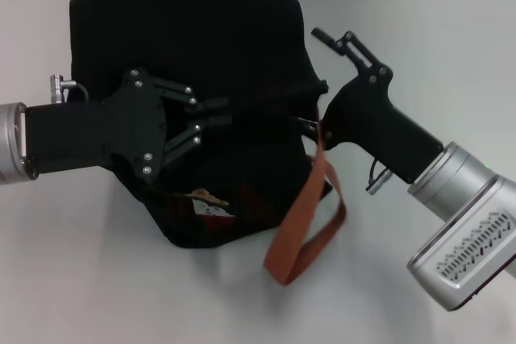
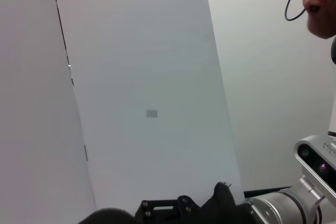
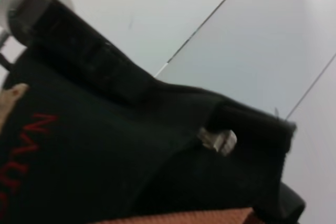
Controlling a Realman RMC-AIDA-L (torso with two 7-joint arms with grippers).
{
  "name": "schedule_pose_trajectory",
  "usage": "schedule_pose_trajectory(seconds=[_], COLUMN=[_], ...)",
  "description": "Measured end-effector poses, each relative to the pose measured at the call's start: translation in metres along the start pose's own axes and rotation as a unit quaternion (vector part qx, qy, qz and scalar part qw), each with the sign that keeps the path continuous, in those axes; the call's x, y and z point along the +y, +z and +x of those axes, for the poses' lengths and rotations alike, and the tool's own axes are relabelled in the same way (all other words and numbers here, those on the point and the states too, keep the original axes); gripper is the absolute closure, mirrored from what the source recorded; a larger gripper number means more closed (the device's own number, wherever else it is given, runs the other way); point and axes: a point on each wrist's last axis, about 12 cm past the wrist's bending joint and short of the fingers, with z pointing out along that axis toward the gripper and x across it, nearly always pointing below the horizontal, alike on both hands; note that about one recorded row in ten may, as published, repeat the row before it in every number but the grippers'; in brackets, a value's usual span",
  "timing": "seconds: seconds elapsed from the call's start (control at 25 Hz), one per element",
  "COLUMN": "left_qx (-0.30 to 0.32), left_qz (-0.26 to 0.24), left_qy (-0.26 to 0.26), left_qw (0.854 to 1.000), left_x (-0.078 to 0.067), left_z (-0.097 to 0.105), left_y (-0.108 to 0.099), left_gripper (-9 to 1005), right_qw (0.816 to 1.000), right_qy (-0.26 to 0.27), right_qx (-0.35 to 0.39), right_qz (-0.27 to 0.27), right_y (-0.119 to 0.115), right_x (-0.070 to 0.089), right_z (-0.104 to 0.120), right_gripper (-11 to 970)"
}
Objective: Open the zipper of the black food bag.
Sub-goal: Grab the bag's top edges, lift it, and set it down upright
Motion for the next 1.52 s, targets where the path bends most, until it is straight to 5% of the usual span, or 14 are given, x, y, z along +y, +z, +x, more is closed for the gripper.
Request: schedule_pose_trajectory(seconds=[0.76, 0.96, 1.08, 1.52], left_qx=[0.001, 0.004, 0.005, 0.005], left_qz=[-0.007, -0.010, -0.009, -0.011], left_qy=[0.004, 0.005, 0.005, 0.004], left_qw=[1.000, 1.000, 1.000, 1.000], left_x=[0.0050, 0.0063, 0.0064, 0.0062], left_z=[0.0011, 0.0016, 0.0015, 0.0019], left_y=[0.0029, 0.0035, 0.0040, 0.0033], left_gripper=[895, 895, 895, 896], right_qw=[1.000, 1.000, 1.000, 0.999], right_qy=[-0.003, -0.004, -0.005, -0.010], right_qx=[-0.005, -0.005, -0.009, -0.012], right_qz=[-0.017, -0.018, -0.023, -0.039], right_y=[-0.0013, -0.0019, -0.0012, 0.0011], right_x=[0.0040, 0.0042, 0.0050, 0.0070], right_z=[-0.0011, -0.0009, -0.0015, -0.0018], right_gripper=[196, 385, 633, 821])
